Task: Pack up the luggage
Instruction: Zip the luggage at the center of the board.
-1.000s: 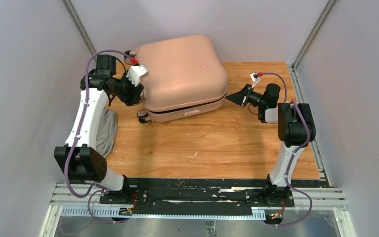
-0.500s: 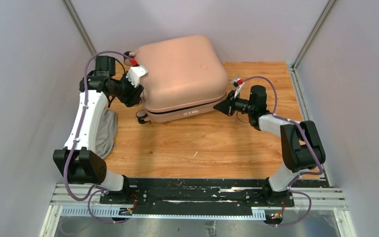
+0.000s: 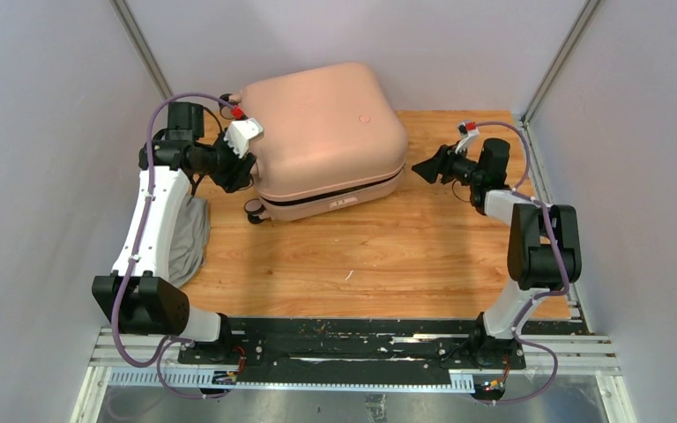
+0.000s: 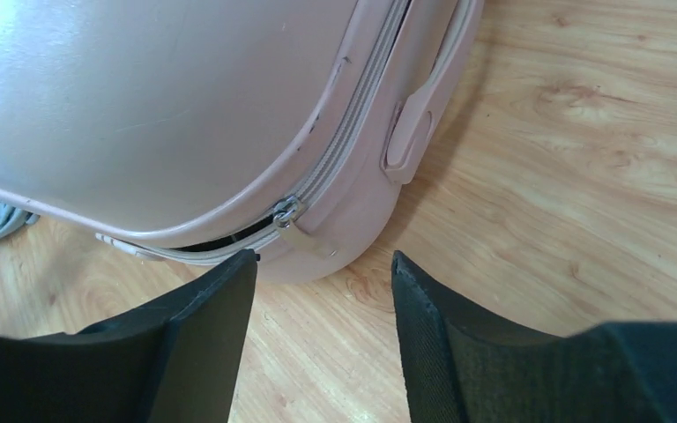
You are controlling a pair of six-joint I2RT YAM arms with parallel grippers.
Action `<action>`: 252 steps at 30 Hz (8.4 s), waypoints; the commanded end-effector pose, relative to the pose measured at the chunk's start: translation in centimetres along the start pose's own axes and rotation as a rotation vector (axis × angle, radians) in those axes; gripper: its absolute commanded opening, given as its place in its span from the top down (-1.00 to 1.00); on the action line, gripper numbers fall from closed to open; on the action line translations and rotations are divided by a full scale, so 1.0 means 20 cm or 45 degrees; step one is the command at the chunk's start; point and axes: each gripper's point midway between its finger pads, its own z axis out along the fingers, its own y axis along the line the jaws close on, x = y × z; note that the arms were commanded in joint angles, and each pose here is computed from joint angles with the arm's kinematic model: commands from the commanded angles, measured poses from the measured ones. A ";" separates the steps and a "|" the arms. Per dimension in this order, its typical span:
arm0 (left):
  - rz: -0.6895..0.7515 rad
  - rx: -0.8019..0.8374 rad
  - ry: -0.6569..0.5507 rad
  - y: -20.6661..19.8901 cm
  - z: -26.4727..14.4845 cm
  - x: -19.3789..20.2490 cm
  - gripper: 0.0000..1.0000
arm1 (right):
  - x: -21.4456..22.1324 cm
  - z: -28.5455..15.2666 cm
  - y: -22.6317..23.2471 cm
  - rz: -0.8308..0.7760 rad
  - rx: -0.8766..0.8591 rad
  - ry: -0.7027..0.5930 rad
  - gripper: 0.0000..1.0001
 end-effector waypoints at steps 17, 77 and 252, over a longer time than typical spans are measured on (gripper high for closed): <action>-0.014 -0.116 -0.059 0.07 -0.11 -0.07 1.00 | 0.07 0.20 0.05 0.022 -0.431 0.061 -0.37; 0.039 -0.153 -0.054 0.07 -0.16 -0.07 1.00 | 0.11 0.27 0.16 0.027 -0.498 0.119 1.00; 0.005 0.067 0.026 -0.15 0.01 0.15 1.00 | 0.41 0.01 1.00 -0.316 -0.621 0.130 1.00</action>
